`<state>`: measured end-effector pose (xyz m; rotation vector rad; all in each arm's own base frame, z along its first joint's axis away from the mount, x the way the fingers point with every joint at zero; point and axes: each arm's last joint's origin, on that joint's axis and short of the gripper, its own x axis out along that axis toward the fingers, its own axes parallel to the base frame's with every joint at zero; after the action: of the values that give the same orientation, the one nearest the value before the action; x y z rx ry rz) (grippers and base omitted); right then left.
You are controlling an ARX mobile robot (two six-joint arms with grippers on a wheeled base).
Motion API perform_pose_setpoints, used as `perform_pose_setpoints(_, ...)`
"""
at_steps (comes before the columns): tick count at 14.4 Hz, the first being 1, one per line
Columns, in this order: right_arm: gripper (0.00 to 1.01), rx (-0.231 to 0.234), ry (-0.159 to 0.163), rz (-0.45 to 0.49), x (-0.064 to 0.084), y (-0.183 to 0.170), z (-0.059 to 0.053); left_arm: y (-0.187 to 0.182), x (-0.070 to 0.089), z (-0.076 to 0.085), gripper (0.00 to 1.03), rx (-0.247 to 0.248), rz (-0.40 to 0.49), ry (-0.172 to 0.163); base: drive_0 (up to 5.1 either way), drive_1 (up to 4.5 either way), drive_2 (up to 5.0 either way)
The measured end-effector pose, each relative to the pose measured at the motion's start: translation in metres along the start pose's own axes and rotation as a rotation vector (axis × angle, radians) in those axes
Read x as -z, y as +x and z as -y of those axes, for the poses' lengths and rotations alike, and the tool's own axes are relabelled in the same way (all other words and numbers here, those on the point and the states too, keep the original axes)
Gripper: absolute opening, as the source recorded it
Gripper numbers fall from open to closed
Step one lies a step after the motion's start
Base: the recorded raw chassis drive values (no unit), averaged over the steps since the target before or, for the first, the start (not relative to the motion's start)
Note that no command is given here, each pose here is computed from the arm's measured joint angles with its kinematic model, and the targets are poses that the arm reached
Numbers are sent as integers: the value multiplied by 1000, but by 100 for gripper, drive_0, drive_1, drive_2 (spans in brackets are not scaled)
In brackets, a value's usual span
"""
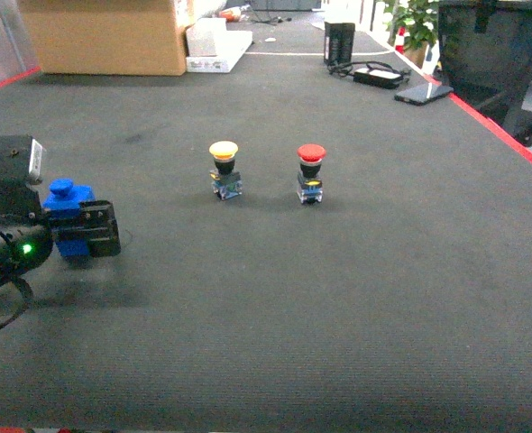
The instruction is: Pick blue part to blue bin on bottom shelf
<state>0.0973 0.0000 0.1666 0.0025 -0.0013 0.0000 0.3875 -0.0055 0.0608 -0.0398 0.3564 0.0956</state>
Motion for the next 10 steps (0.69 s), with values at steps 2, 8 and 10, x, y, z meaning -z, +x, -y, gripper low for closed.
perform_pose_setpoints(2,98,0,0,1,0,0,0,11,-2,0,86,9,10,7,0,0,0)
perform_pose_setpoints(8,98,0,0,0,0,0,0,13,-8,-2,44,13,-16,-10,0,0,0)
perform_pose_setpoints(10,98,0,0,0,0,0,0,-7,-9,-5,44,-34,15,-22,0,0,0)
